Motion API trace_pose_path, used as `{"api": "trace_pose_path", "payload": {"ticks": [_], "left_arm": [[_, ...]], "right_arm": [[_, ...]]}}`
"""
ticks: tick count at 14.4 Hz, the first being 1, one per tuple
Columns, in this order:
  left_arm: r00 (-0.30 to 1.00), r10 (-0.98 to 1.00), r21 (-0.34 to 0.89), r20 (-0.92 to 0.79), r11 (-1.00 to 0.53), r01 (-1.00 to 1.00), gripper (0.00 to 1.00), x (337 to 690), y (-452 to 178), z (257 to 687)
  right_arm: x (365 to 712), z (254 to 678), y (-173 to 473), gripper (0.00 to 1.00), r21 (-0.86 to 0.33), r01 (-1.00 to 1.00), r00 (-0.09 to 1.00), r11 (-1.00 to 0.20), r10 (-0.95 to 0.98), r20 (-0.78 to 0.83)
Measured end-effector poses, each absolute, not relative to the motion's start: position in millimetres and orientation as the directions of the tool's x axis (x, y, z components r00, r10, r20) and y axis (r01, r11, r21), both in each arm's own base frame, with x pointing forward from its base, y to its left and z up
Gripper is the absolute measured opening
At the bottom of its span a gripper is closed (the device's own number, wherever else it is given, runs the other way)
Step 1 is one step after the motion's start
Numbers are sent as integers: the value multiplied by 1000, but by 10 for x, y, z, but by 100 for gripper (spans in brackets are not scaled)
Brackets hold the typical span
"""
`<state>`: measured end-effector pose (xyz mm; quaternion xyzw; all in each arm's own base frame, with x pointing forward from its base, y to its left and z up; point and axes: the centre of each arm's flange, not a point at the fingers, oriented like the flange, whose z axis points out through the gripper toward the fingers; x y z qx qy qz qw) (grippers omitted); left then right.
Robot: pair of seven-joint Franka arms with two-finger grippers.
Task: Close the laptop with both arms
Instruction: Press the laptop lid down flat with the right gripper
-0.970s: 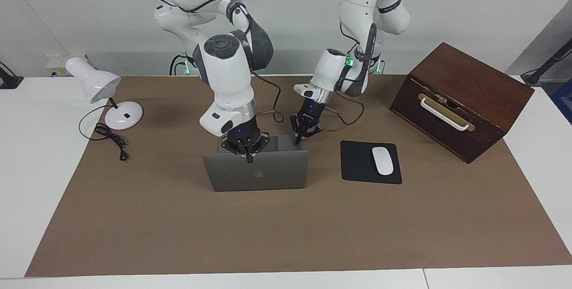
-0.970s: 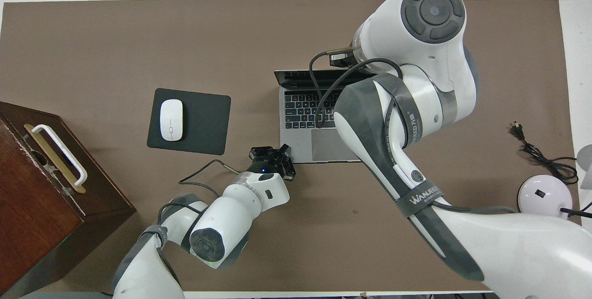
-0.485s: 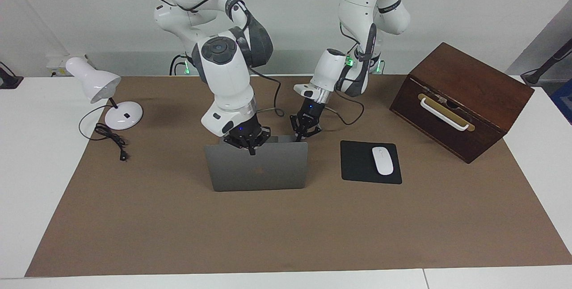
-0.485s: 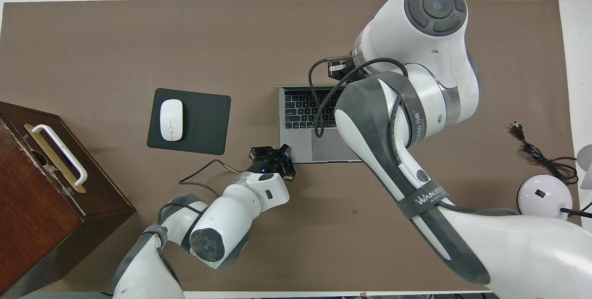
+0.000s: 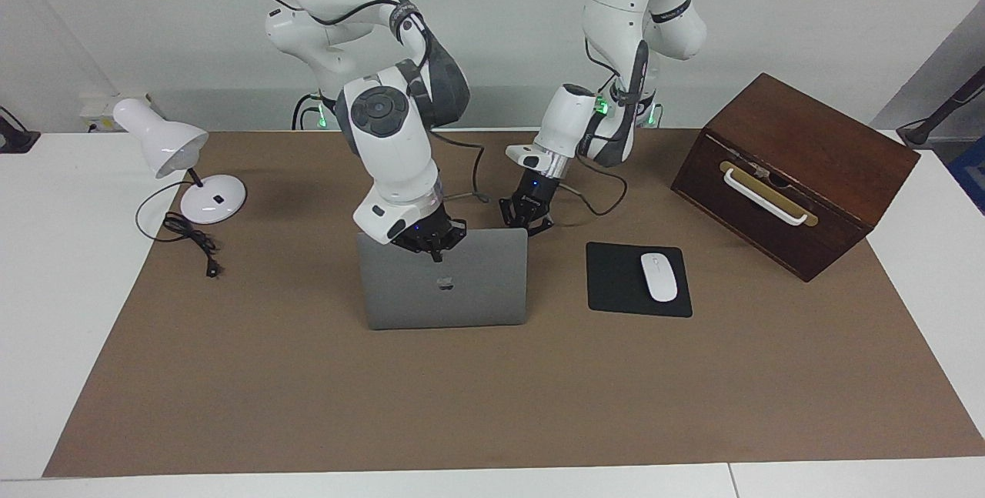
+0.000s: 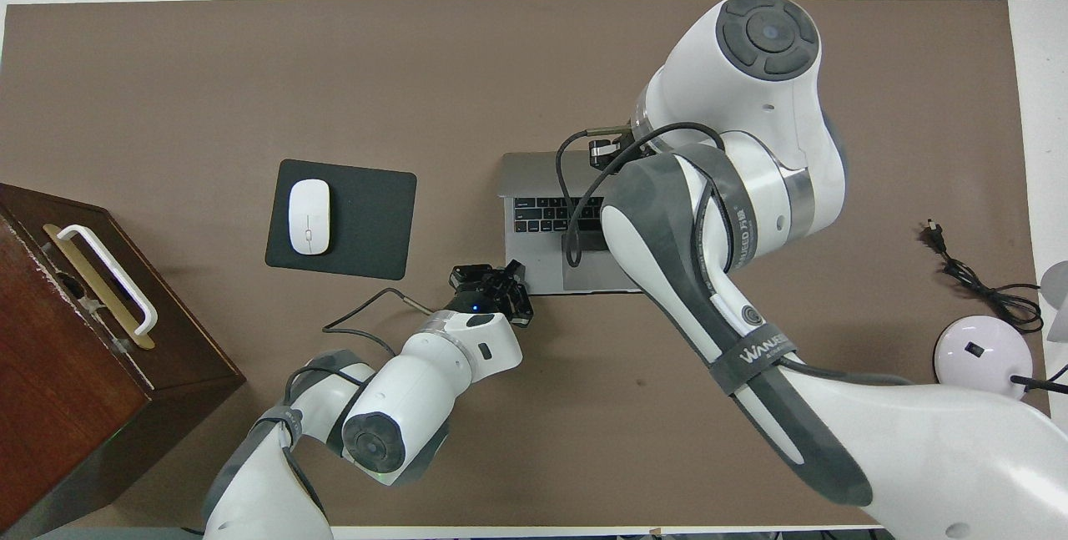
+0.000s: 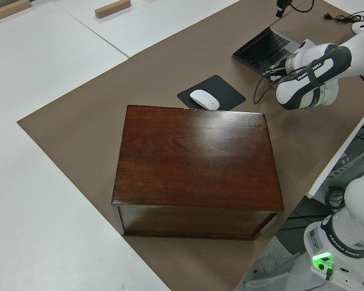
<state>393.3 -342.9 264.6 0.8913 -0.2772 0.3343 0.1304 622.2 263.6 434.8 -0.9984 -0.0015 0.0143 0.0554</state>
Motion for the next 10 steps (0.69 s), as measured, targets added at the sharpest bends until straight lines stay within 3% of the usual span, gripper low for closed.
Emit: {"api": "trace_pose_path", "payload": {"ticks": [10], "left_arm": [[617,-415,41,669,-808,-587,1,3932,-3429,2645]], "right_arm": [[5809,3823,2652,1,-68,17,988,-998,27,-153]]}}
